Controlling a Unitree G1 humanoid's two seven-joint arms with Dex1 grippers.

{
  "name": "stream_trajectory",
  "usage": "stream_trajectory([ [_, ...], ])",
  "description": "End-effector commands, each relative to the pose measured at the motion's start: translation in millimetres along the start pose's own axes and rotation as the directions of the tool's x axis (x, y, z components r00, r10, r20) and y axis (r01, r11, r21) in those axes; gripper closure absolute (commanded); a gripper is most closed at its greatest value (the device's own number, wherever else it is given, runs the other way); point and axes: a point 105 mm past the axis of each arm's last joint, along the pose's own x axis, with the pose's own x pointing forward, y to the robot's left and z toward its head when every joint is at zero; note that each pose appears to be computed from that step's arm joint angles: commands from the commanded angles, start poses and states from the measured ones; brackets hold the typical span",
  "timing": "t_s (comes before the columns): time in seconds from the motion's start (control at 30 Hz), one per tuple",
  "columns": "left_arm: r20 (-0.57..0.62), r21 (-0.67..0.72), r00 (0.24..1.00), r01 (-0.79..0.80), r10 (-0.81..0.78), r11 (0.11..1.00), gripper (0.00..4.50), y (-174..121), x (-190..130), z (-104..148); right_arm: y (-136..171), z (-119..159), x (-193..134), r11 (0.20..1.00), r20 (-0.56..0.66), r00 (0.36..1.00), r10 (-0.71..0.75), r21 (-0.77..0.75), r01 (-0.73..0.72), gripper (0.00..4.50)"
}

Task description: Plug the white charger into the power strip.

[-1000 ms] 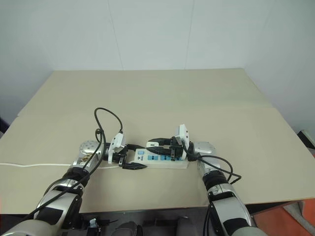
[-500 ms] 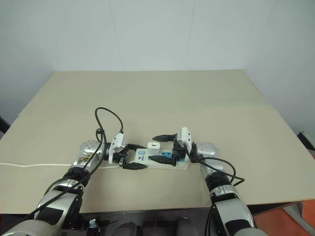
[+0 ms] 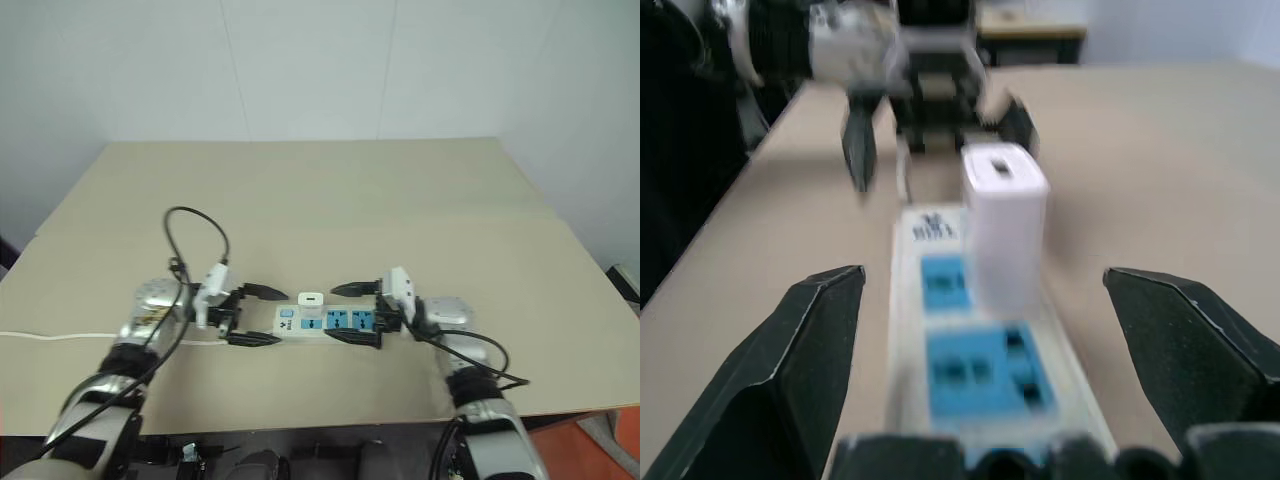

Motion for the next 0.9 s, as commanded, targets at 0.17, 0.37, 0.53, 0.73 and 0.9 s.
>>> stream_trajectory([
  [0.17, -0.028, 0.032, 0.996, -0.078, 0.079, 0.996, 0.02, -17.8, -53.3, 26.3, 2.4, 50.1, -74.5, 0.988, -0.234, 0.964, -0.128, -0.115, 0.103, 0.00],
  [0.37, -0.067, 0.019, 0.990, -0.125, 0.126, 0.992, 0.02, -24.0, -60.5, 16.9, 20.2, 59.9, -100.6, 0.982, -0.336, 0.927, -0.167, -0.137, 0.127, 0.00],
  [0.53, -0.047, 0.016, 0.991, -0.123, 0.123, 0.992, 0.02, -25.7, -53.5, 16.4, 24.9, 61.1, -104.8, 0.975, -0.382, 0.900, -0.210, -0.148, 0.164, 0.00],
  [0.73, -0.050, 0.018, 0.993, -0.109, 0.109, 0.994, 0.02, -23.4, -46.2, 13.9, 22.0, 63.1, -104.2, 0.958, -0.397, 0.875, -0.277, -0.189, 0.217, 0.00],
  [0.9, -0.046, 0.020, 0.993, -0.110, 0.111, 0.994, 0.02, -19.0, -45.3, 15.8, 28.9, 61.2, -107.8, 0.958, -0.418, 0.865, -0.277, -0.187, 0.216, 0.00],
])
